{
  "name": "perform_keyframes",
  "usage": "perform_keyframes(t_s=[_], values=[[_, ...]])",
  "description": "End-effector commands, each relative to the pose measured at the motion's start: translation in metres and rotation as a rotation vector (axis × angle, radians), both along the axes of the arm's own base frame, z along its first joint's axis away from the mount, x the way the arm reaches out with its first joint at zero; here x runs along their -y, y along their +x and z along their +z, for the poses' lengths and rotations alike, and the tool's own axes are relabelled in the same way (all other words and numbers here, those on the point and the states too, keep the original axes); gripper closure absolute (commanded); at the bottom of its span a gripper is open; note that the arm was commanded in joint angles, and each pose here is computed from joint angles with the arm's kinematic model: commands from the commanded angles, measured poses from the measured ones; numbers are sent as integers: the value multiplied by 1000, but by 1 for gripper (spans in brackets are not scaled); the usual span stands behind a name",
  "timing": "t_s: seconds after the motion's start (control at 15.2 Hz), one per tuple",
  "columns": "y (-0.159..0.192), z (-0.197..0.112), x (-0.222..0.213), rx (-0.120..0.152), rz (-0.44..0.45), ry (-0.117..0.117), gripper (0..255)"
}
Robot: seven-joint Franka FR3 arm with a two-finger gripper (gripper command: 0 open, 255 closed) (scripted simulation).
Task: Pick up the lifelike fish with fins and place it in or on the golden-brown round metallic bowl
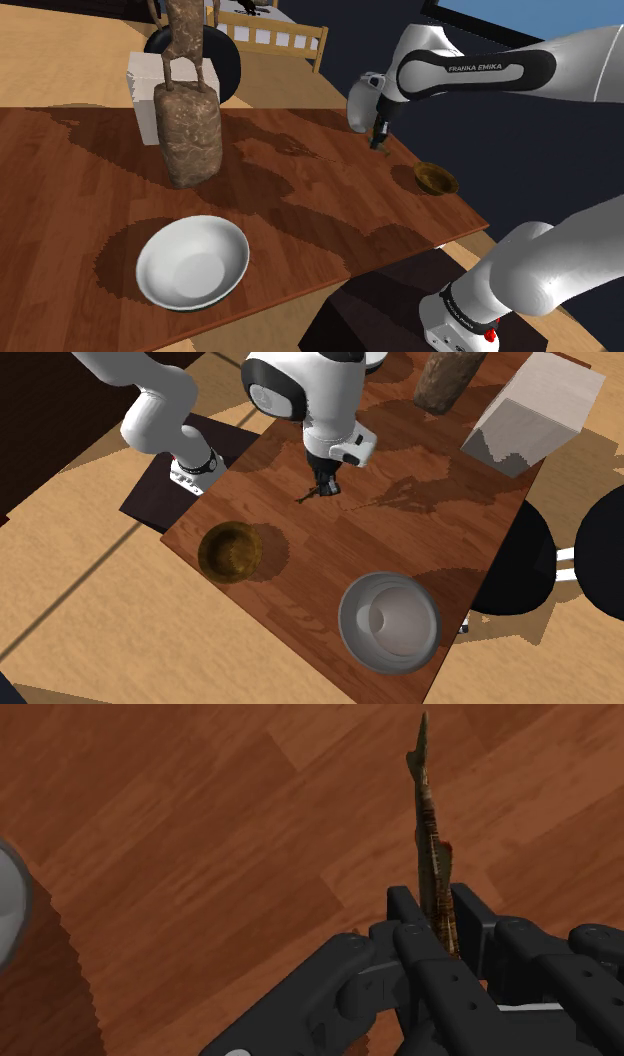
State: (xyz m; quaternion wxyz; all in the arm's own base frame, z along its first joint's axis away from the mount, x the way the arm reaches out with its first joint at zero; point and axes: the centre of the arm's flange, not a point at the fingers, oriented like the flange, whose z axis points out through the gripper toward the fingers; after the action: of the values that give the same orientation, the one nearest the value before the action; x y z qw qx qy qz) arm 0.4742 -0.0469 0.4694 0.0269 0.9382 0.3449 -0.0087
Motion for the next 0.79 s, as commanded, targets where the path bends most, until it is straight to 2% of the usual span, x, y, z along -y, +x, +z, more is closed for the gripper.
perform_keyframes(t_s=[0.0,0.73], values=[[-17,-3,22,0,1,1,255],[-108,-5,135,0,1,1,255]])
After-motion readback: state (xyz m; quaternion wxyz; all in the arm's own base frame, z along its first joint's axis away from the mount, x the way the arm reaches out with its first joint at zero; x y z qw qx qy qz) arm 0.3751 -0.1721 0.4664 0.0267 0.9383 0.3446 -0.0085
